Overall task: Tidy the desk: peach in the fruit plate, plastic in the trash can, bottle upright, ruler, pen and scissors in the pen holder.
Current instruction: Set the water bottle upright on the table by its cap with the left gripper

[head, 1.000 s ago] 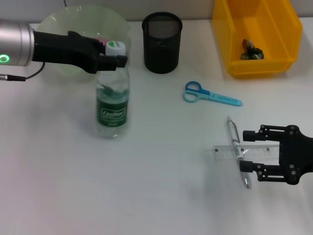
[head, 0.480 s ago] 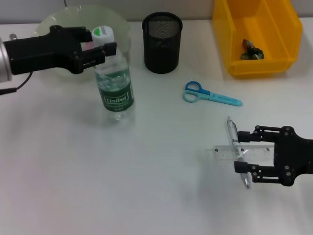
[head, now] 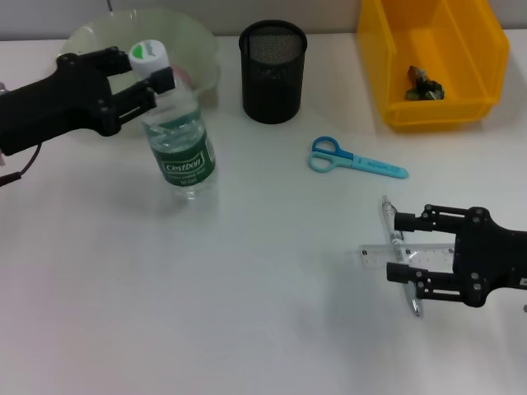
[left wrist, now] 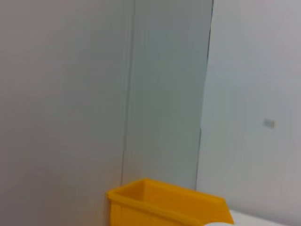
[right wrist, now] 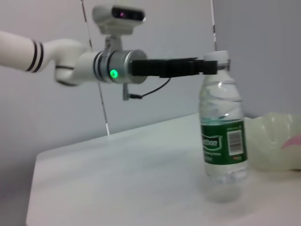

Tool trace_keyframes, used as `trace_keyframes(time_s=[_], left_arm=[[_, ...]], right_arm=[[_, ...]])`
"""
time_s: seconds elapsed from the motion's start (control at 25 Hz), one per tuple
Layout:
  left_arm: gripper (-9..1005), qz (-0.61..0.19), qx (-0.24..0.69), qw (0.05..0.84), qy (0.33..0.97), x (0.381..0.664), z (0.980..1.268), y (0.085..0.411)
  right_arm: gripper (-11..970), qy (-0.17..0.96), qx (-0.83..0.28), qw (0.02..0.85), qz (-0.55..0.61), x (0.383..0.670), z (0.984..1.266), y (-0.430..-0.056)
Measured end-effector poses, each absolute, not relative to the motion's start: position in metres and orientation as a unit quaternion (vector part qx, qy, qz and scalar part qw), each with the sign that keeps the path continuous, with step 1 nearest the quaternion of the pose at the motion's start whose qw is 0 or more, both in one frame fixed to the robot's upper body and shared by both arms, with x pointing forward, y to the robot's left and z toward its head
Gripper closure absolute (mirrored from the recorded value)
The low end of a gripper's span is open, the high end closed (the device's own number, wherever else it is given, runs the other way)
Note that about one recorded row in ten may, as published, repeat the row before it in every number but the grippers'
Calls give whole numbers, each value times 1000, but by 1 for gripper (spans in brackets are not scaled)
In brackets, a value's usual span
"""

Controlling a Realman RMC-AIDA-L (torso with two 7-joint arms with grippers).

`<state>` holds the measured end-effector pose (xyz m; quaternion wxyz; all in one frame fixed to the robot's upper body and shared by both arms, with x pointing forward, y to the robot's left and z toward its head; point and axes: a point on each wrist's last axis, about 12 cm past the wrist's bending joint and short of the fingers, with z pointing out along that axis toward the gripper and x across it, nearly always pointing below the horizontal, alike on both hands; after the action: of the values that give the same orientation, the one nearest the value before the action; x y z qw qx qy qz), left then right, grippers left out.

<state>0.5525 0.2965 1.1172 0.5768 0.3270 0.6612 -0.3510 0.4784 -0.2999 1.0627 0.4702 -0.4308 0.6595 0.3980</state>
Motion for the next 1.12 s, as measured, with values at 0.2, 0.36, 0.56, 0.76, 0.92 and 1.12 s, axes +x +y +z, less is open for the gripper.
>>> trace_keyframes(time_s=[0.2,0.36,0.56,0.76,0.92,1.12], left_arm=[[564,-355,305,597,651,544,1109,303],[564,-350,296,613,644,539,1100,302],[564,-352,286,620,640,536,1096,302],[564,-354,282,622,639,535,1095,302],[564,-355,281,622,639,535,1095,302],[564,-355,281,622,639,535,1094,301]], right_arm=[[259,654,-418,490,396,478,1059,-298],[259,655,-416,495,392,478,1056,-296],[259,653,-415,498,393,479,1054,-293],[259,652,-413,500,391,479,1054,-293],[259,652,-414,501,391,479,1054,-293],[259,652,-414,501,391,479,1054,-293]])
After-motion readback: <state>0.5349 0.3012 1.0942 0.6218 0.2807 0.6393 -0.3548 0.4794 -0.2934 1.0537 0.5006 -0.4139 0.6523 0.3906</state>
